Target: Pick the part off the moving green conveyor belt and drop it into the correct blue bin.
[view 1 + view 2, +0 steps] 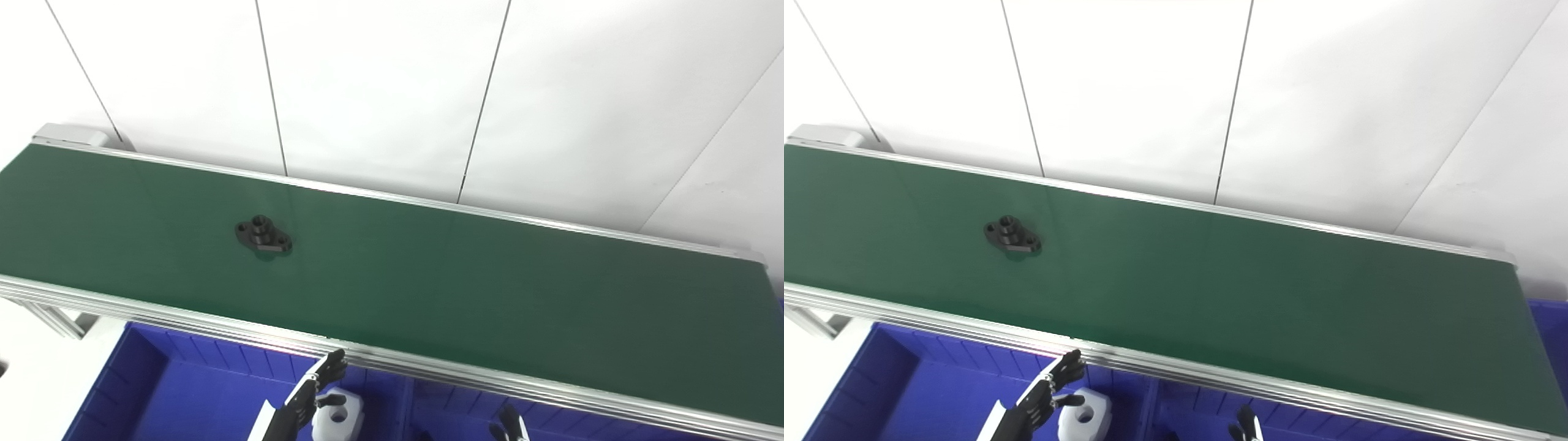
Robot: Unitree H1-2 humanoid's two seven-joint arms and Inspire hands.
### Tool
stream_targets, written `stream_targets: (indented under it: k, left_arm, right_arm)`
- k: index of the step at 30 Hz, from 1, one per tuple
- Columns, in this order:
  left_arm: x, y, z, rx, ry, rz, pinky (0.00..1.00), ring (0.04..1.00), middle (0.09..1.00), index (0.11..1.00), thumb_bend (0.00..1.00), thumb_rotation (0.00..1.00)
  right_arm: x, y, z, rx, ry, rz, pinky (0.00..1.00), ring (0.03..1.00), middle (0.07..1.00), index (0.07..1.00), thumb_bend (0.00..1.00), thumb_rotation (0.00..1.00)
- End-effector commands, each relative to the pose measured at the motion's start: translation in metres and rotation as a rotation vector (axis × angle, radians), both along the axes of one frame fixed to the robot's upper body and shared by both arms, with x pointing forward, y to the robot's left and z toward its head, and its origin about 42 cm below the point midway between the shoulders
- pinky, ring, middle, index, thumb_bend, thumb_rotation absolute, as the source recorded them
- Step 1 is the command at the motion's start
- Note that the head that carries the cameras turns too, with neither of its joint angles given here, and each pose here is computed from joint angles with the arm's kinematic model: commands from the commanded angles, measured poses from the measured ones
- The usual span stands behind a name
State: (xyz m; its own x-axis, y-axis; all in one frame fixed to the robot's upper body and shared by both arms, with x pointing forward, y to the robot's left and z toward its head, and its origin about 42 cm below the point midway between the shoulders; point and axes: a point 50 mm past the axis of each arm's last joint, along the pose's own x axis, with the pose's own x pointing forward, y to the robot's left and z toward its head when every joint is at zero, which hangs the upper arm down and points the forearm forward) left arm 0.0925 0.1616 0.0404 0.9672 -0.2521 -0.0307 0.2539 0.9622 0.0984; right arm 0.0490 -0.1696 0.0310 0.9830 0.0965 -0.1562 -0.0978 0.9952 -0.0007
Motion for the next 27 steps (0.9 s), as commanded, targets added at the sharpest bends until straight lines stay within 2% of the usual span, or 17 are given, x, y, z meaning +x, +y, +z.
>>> stream_targets:
  k: [1, 7, 16, 20, 24, 27]
  left_arm:
    - [0.002, -0.005, 0.005, -0.034, -0.049, 0.008, 0.71, 0.885, 0.901, 0.904, 0.94, 0.8]
    - [0.002, -0.008, 0.006, -0.037, -0.05, 0.001, 0.71, 0.89, 0.91, 0.912, 0.95, 0.8]
    - [0.006, -0.009, 0.005, -0.032, -0.058, -0.011, 0.72, 0.893, 0.913, 0.918, 0.89, 0.79]
    - [0.009, -0.011, 0.004, -0.029, -0.063, -0.02, 0.71, 0.883, 0.915, 0.921, 0.91, 0.8]
    - [0.01, -0.014, 0.005, -0.025, -0.071, -0.026, 0.72, 0.88, 0.916, 0.923, 0.91, 0.81]
    - [0.011, -0.015, 0.006, -0.019, -0.077, -0.022, 0.71, 0.876, 0.914, 0.921, 0.9, 0.82]
  right_arm:
    - [0.003, -0.001, 0.007, 0.026, -0.07, 0.0, 1.0, 0.98, 0.999, 1.0, 0.91, 1.0]
    - [0.004, -0.005, 0.005, 0.03, -0.065, 0.007, 1.0, 0.999, 1.0, 1.0, 0.91, 1.0]
    - [0.006, -0.005, 0.005, 0.021, -0.068, 0.003, 1.0, 1.0, 1.0, 1.0, 0.91, 0.98]
    - [0.008, -0.007, 0.006, 0.006, -0.077, 0.002, 1.0, 0.997, 1.0, 1.0, 0.89, 0.98]
    - [0.007, -0.013, 0.019, 0.002, -0.114, -0.009, 1.0, 1.0, 1.0, 1.0, 0.83, 0.93]
    - [0.008, -0.015, 0.032, -0.024, -0.144, -0.047, 1.0, 1.0, 1.0, 1.0, 0.81, 0.91]
